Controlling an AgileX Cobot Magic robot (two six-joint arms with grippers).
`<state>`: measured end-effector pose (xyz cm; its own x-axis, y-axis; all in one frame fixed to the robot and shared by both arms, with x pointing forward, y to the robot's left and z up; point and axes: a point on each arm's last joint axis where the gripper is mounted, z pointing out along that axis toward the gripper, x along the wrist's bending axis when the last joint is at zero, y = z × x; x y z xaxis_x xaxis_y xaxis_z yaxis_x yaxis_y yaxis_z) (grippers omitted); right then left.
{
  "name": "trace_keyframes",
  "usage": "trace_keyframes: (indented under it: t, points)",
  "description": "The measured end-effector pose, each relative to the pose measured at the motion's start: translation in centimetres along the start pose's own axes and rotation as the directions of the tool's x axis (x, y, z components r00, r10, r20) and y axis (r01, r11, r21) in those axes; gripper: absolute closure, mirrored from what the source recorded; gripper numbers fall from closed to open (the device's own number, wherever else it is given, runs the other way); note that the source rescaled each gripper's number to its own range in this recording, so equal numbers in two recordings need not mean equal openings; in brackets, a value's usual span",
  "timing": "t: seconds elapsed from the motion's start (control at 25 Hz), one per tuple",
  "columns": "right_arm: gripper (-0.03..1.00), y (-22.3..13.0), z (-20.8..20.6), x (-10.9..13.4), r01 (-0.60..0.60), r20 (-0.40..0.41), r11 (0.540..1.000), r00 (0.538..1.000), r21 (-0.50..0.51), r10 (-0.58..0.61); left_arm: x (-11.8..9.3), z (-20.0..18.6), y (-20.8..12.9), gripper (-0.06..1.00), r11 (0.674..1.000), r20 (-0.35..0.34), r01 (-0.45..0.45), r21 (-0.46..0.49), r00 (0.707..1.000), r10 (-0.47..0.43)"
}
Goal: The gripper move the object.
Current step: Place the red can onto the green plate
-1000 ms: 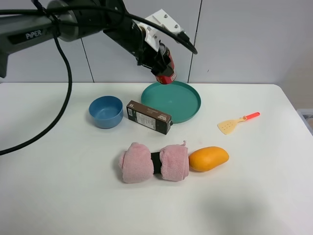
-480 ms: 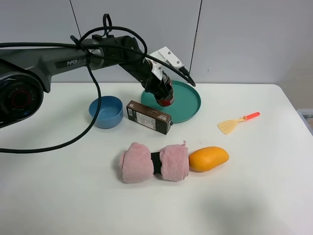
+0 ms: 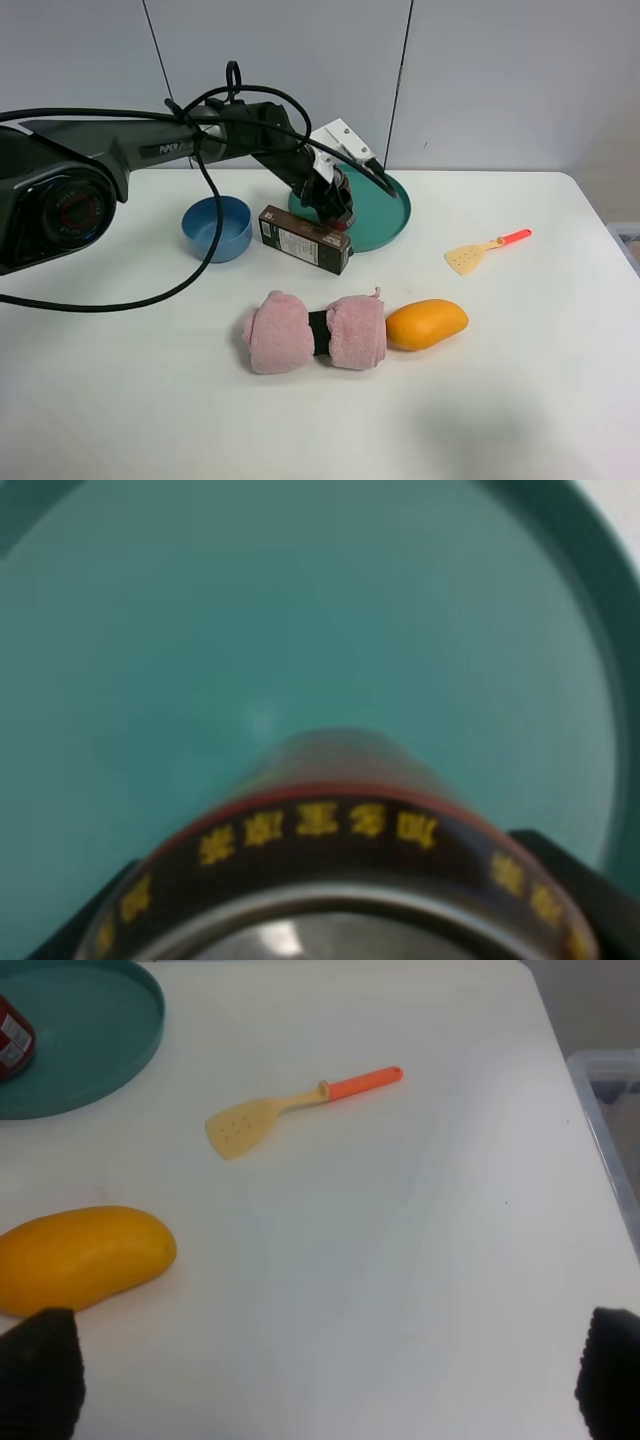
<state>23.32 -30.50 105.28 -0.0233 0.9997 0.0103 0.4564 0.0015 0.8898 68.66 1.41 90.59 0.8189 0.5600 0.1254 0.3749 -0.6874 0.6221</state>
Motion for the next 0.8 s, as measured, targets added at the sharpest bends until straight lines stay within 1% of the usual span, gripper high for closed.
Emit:
trace_keyframes:
  t: [0.24,0.44,0.48,0.52,0.56,0.6,0.64,0.72,0.8]
  points:
    - [-0.03,0.0,0.0,0.0,0.000,0.000,1.000,1.000,0.000,0.000,0.0,0.0,0.0,0.91,1.000,0.000,0.002,-0.002,1.000,-0.002]
    - [-0.03,0.0,0.0,0.0,0.000,0.000,1.000,1.000,0.000,0.000,-0.5,0.2,0.3,0.91,1.000,0.000,-0.008,-0.011,1.000,0.008]
    - [-0.03,0.0,0.0,0.0,0.000,0.000,1.000,1.000,0.000,0.000,-0.7,0.3,0.4,0.89,1.000,0.001,-0.009,-0.014,1.000,0.009]
    - [-0.03,0.0,0.0,0.0,0.000,0.000,1.000,1.000,0.000,0.000,-0.8,0.3,0.5,0.81,1.000,0.000,-0.007,-0.021,1.000,0.007]
    - [-0.03,0.0,0.0,0.0,0.000,0.000,1.000,1.000,0.000,0.000,-0.9,0.3,0.6,0.69,1.000,0.000,-0.001,-0.029,1.000,0.001]
    - [-0.03,0.0,0.0,0.0,0.000,0.000,1.000,1.000,0.000,0.000,-1.0,0.3,0.7,0.59,0.999,-0.001,0.004,-0.039,1.000,-0.005]
    - [-0.03,0.0,0.0,0.0,0.000,0.000,1.000,1.000,0.000,0.000,-1.0,0.3,0.8,0.51,0.999,-0.003,0.008,-0.045,1.000,-0.009]
    - [-0.03,0.0,0.0,0.0,0.000,0.000,1.000,1.000,0.000,0.000,-1.0,0.3,0.9,0.46,0.999,-0.002,0.019,-0.048,1.000,-0.019]
    - [-0.03,0.0,0.0,0.0,0.000,0.000,1.000,1.000,0.000,0.000,-1.0,0.3,0.9,0.44,0.999,-0.002,0.019,-0.048,1.000,-0.019]
